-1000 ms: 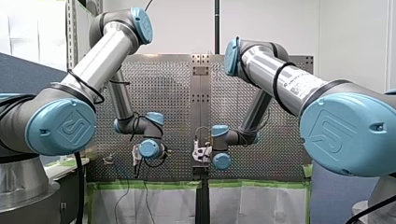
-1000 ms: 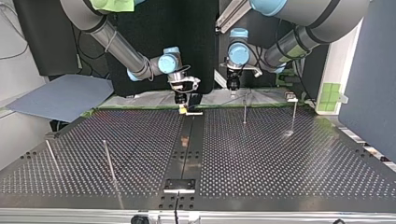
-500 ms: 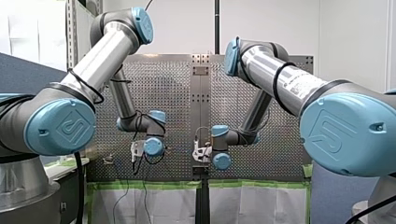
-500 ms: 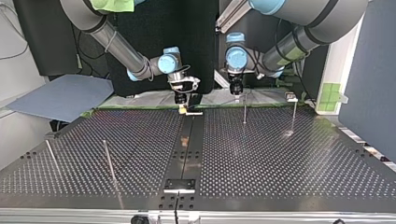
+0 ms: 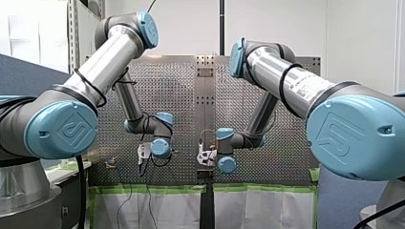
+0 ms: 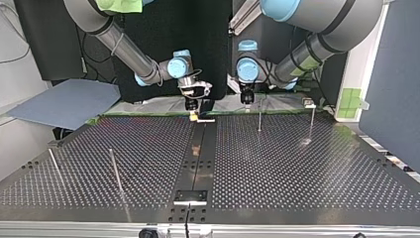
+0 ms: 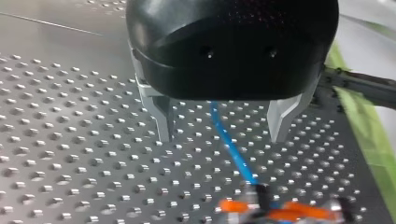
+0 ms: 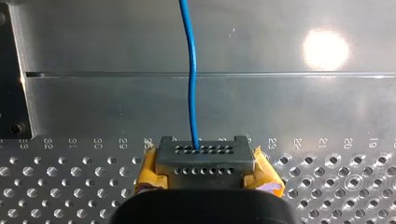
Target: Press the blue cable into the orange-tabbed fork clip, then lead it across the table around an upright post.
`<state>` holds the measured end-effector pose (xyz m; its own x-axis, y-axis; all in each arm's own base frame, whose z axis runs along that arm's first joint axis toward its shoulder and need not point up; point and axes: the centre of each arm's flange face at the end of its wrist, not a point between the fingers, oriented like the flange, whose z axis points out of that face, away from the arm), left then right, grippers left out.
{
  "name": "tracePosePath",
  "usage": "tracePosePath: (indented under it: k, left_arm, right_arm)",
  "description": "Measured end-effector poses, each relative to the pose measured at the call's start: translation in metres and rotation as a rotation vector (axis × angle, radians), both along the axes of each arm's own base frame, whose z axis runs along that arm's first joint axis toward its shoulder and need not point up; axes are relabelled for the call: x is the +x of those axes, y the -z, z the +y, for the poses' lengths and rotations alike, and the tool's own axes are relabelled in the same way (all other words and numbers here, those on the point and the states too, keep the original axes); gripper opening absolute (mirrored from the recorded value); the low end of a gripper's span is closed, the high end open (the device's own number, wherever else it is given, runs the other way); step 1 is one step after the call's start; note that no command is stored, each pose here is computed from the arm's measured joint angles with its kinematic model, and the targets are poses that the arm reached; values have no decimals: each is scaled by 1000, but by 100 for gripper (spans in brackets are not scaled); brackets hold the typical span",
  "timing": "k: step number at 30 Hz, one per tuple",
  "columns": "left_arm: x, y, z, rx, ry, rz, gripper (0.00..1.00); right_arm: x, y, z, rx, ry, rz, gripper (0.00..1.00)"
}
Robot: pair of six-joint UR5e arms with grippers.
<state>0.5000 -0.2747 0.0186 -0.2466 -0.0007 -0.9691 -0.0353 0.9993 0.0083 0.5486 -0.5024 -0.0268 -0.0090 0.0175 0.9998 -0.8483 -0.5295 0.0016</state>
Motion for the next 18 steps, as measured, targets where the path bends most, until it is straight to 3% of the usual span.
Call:
tracePosePath:
  k: [8, 18]
  left_arm:
    - [8, 22, -5, -12, -6, 41, 100]
    - [27, 15, -10, -35, -6, 50, 100]
  right_arm:
    - [0, 1, 0, 1, 0, 3, 0]
    - [-2, 1, -1, 3, 2, 5, 0]
